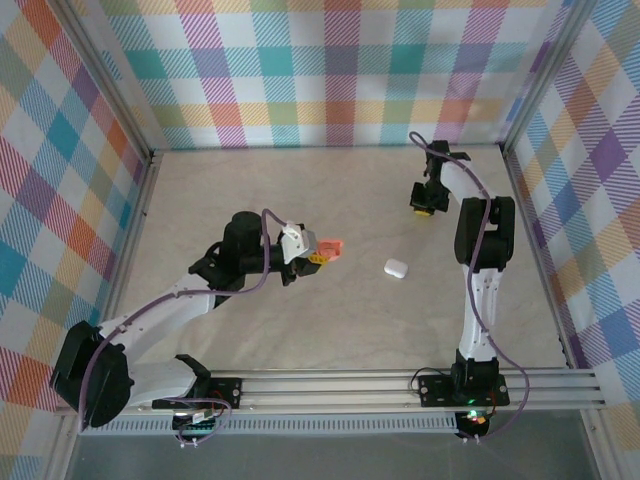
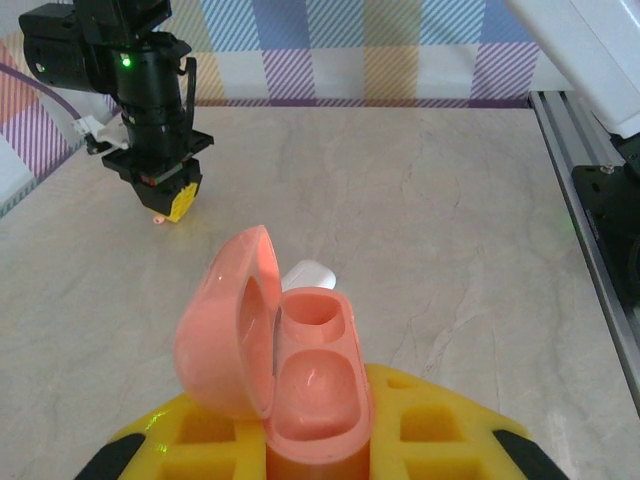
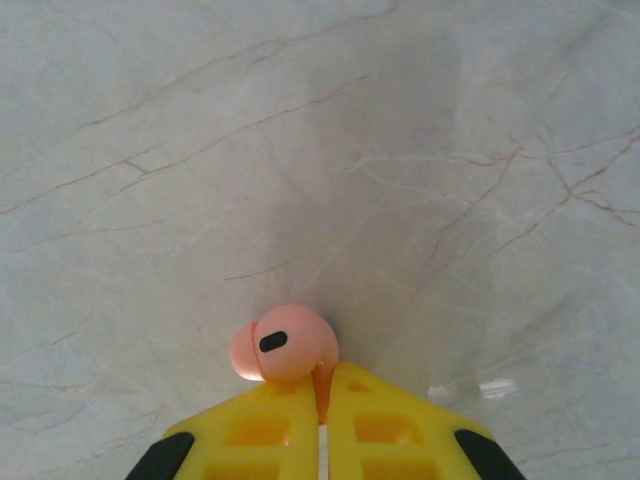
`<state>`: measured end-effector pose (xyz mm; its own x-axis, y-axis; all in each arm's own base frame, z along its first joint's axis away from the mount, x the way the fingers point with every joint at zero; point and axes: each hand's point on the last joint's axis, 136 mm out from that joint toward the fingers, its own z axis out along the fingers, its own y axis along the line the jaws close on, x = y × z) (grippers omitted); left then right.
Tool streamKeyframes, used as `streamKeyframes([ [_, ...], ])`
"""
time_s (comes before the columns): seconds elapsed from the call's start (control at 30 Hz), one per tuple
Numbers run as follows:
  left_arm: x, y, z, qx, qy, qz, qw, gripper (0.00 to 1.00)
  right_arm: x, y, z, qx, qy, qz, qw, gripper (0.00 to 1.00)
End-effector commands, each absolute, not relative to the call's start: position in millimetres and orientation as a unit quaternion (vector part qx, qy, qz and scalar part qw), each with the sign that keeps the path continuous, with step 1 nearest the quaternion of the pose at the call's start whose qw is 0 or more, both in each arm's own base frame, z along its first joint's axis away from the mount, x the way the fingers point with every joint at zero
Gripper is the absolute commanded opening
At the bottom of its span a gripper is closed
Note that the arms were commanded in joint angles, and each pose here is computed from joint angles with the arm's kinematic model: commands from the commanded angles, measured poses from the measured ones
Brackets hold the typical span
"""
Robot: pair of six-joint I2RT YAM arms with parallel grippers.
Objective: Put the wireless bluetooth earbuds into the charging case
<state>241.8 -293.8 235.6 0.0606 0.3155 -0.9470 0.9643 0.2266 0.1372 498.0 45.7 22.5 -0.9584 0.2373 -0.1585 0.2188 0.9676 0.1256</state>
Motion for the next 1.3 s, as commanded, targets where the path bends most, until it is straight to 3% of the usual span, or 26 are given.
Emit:
streamKeyframes([
  [0.0,234,-293,254,0.534,0.583,-0.328,0.517,0.00,462,64,13,0.092,0.993,0.065,0.027,0.05],
  [0.3,224,-282,256,0.526,0.591,-0.322,0.520,0.00,414,102,24,0.044,0.994,0.093,0.018,0.01],
  [0.57,217,-280,258,0.521,0.591,-0.330,0.520,0.00,361,124,13,0.026,0.996,0.085,-0.025,0.09],
  [0.87,215,-284,261,0.523,0.589,-0.330,0.520,0.00,368,133,25,0.024,0.994,0.105,-0.013,0.28],
  [1.27,217,-289,260,0.527,0.590,-0.329,0.516,0.00,384,133,39,0.001,0.995,0.100,0.015,0.32],
])
